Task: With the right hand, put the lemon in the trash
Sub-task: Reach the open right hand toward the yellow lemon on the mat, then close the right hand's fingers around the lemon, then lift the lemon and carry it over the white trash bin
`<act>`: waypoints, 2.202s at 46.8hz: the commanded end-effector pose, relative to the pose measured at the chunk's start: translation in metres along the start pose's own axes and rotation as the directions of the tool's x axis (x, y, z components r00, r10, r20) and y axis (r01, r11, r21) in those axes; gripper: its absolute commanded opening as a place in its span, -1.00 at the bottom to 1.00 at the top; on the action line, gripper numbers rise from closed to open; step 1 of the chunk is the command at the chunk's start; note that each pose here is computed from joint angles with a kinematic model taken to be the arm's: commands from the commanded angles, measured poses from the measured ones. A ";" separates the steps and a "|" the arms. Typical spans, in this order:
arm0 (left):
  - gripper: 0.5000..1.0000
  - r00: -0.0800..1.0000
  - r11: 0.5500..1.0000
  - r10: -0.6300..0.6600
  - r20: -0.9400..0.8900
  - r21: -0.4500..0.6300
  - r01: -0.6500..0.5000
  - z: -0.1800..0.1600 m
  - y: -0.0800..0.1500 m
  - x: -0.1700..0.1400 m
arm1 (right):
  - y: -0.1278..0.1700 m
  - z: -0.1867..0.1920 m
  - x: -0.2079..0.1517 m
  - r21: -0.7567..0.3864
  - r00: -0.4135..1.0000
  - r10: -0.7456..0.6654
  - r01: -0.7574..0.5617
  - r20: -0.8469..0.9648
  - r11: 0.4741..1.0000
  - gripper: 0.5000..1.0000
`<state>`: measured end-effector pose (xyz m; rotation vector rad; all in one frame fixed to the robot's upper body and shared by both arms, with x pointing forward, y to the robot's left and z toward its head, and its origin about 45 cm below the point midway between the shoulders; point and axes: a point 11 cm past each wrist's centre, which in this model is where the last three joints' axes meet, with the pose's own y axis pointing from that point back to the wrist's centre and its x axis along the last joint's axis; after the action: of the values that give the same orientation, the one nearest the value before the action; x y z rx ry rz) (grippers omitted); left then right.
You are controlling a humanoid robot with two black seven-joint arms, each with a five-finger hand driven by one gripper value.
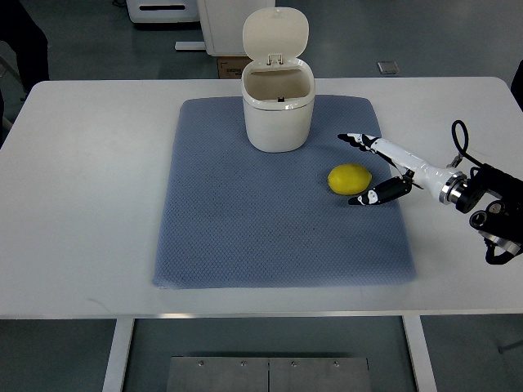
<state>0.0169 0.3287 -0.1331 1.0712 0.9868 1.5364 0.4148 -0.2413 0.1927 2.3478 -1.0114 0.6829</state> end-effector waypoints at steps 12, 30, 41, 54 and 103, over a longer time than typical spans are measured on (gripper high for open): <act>1.00 1.000 1.000 0.000 0.000 0.001 0.000 -0.001 0.000 0.000 | -0.007 0.000 -0.009 0.000 1.000 -0.019 0.019 -0.006 1.000 0.71; 1.00 1.000 1.000 0.000 0.000 0.001 0.000 -0.001 0.000 0.000 | -0.005 0.005 -0.011 -0.013 0.999 -0.031 0.031 -0.020 0.999 0.51; 1.00 1.000 1.000 0.000 0.000 0.001 0.000 -0.001 0.000 0.000 | -0.009 0.007 -0.013 -0.020 0.999 -0.020 0.019 -0.041 1.000 0.50; 1.00 1.000 1.000 0.000 0.000 0.001 0.000 -0.001 0.000 0.000 | -0.011 0.004 -0.011 -0.016 0.997 -0.033 0.032 -0.065 0.999 0.16; 1.00 1.000 1.000 0.000 0.000 -0.001 0.000 0.000 0.000 0.000 | -0.004 -0.027 0.063 0.029 0.988 0.089 -0.086 -0.129 0.996 -1.00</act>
<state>0.0170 0.3287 -0.1331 1.0710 0.9867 1.5364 0.4453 -0.2513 0.2387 2.2642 -1.0467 0.8485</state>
